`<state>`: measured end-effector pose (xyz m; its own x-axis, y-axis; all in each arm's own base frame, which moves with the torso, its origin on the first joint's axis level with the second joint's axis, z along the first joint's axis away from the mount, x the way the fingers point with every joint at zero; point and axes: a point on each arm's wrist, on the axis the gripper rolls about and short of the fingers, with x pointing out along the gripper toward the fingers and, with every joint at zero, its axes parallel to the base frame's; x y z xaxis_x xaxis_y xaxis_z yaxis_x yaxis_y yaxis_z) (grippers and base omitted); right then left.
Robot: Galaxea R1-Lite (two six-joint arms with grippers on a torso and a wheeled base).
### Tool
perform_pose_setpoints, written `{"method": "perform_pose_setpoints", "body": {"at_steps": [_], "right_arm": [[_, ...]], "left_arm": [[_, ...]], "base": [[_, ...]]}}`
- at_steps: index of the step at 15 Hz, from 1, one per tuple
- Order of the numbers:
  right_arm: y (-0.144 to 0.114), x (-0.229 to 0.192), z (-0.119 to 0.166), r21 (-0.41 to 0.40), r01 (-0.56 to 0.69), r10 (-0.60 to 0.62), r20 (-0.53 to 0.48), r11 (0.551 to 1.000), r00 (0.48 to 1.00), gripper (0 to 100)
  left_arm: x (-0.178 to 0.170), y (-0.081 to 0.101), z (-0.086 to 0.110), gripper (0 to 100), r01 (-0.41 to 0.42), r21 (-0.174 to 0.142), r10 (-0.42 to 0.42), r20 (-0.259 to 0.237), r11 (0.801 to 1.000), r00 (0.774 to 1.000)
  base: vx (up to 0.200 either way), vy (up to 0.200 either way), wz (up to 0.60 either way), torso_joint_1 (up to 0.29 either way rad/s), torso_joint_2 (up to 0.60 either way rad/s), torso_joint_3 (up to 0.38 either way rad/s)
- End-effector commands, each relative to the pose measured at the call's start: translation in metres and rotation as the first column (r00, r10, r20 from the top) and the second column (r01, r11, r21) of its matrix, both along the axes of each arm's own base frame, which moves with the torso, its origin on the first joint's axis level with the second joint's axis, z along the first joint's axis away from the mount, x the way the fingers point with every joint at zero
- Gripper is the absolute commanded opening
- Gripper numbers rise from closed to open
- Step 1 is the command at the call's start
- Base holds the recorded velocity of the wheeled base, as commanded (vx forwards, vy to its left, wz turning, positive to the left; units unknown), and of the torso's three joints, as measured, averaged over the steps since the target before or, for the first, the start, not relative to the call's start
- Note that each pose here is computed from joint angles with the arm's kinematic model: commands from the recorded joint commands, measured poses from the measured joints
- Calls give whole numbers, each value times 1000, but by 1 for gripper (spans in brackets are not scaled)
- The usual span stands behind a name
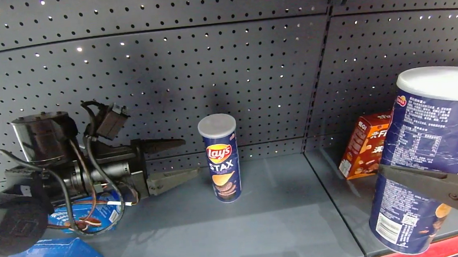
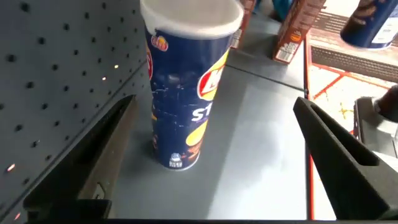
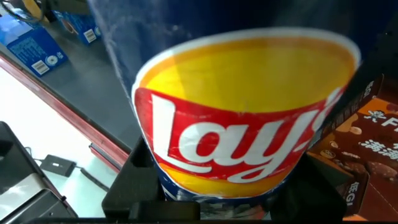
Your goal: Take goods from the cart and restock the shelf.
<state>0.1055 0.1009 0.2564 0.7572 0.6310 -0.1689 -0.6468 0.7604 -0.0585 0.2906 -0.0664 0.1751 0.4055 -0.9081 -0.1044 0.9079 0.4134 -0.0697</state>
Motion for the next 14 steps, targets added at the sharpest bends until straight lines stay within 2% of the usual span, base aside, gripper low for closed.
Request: {"method": "perform_pose_setpoints", "body": {"at_steps": [1, 9, 14], "right_arm": [[1, 1, -1, -6, -1, 1, -5, 1000, 1000, 0], [2, 3, -2, -9, 1, -1, -11, 1000, 1000, 0], [3, 3, -3, -6, 1, -1, -17, 1000, 1000, 0]], "left_arm": [[17, -4, -19, 100, 24, 0, -24, -41, 1000, 999], [51, -15, -40, 100, 123, -20, -123, -38, 992, 992], [68, -21, -52, 100, 148, -24, -149, -51, 989, 988]], "base": [[0, 0, 0, 0, 0, 0], [0, 0, 0, 0, 0, 0], [0, 0, 0, 0, 0, 0]]}}
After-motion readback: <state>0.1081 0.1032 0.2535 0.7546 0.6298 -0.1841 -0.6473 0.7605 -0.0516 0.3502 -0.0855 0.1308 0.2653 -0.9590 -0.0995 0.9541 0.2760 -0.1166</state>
